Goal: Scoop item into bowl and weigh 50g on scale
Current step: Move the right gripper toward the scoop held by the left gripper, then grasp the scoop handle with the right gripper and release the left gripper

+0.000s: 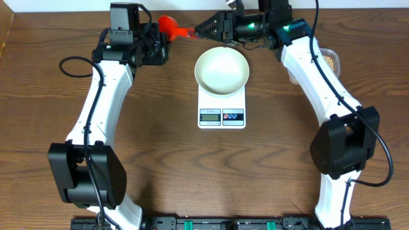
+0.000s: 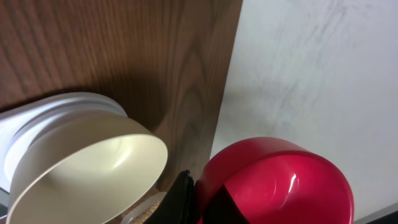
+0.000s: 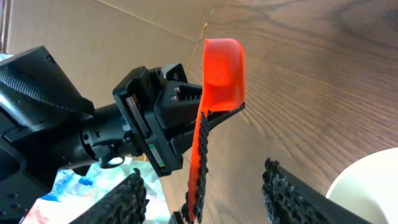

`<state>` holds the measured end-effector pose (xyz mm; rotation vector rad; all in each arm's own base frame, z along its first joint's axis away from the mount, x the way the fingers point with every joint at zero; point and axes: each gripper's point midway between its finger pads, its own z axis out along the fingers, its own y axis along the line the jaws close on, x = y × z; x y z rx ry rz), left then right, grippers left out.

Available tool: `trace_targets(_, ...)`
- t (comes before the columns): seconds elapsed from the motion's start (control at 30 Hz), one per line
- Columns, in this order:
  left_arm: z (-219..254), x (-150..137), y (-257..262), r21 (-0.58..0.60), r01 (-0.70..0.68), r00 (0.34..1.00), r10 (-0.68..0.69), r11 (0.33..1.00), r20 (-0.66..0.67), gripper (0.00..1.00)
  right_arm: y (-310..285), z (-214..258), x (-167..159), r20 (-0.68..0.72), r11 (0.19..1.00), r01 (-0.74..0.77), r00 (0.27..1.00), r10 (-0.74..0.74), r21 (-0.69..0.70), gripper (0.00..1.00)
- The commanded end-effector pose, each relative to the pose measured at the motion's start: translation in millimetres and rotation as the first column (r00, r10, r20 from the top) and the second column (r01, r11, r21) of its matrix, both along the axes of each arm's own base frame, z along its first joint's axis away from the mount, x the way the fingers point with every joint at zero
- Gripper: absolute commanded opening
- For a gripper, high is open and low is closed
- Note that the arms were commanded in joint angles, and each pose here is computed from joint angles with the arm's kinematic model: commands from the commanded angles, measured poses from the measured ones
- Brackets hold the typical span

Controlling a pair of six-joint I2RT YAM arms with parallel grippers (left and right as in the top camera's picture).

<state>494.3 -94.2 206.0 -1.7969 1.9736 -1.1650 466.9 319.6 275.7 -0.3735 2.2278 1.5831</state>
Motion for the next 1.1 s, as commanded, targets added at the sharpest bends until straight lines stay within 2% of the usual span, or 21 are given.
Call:
trace_targets(0.0,13,-2,1,-0.026,-0.041,0.999,0.041,0.999,-0.002,0.07,4,-1,3,0.028,1.000,0.006,1.000,-0.005,-0.013,0.55)
trace_targets(0.53,12,-2,0,-0.042,-0.056,0.998,0.056,0.998,-0.015,0.07,25,-10,2,0.067,0.996,0.052,0.997,-0.047,-0.077,0.37)
trace_targets(0.73,3,-12,1,-0.034,-0.058,0.996,0.056,0.998,-0.070,0.07,25,-11,4,0.070,0.995,0.062,0.996,-0.056,-0.083,0.31)
trace_targets(1.07,1,-15,-3,-0.030,-0.033,0.996,0.030,0.999,-0.078,0.07,32,-11,-1,0.068,0.995,0.047,0.997,-0.042,-0.083,0.29)
